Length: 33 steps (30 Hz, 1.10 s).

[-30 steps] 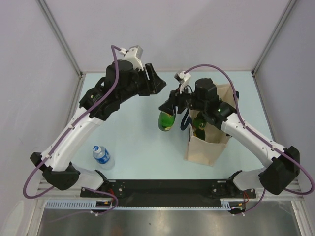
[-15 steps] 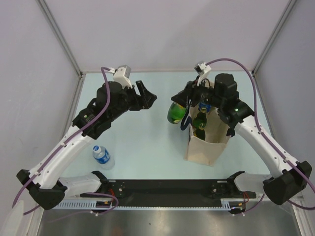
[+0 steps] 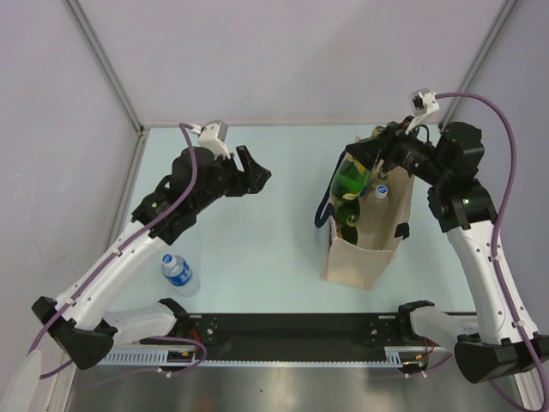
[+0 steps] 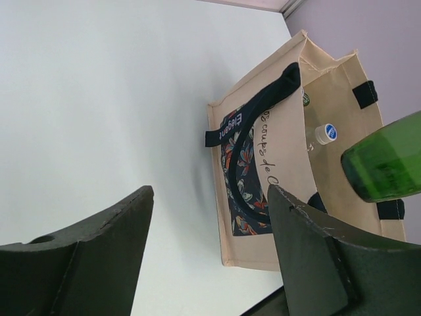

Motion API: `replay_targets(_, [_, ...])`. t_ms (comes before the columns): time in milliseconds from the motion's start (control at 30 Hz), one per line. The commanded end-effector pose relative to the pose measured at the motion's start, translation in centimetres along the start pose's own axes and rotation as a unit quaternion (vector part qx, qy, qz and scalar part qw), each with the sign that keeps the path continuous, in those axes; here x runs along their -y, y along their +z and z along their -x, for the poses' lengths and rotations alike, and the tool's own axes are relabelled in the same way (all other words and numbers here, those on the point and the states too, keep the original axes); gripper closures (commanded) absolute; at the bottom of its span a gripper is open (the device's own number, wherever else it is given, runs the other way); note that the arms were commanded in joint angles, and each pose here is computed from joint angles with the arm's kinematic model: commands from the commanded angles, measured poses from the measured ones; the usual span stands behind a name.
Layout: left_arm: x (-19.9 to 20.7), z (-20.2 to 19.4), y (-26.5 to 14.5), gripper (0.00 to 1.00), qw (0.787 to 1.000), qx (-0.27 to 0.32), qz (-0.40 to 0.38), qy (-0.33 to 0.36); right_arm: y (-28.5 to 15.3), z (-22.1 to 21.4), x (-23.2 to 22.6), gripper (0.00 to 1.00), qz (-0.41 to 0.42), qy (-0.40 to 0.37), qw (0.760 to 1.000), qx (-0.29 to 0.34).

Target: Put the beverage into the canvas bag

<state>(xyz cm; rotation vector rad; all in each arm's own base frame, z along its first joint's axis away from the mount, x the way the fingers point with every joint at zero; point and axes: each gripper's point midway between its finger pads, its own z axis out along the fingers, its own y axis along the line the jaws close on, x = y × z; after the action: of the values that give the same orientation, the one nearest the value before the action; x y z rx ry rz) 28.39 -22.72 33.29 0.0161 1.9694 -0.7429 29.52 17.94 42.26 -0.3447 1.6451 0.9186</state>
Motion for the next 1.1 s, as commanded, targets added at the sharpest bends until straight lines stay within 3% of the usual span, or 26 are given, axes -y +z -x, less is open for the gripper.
replay_targets(0, [0.7, 1.2, -0.7, 0.25, 0.999, 0.024, -0.028, -0.006, -3.6, 4.9, -2.1, 1.0, 0.016, -0.03, 0.997, 0.064])
replay_targets(667, [-0.5, -0.1, -1.0, 0.24, 0.999, 0.015, -0.026, -0.014, -7.3, -2.0, 5.1, 1.0, -0.11, -0.109, 0.988, -0.028])
replay_targets(1067, [-1.1, -0.3, -1.3, 0.24, 0.999, 0.019, -0.021, -0.016, -7.3, -6.5, 8.2, 1.0, -0.129, -0.135, 0.979, -0.076])
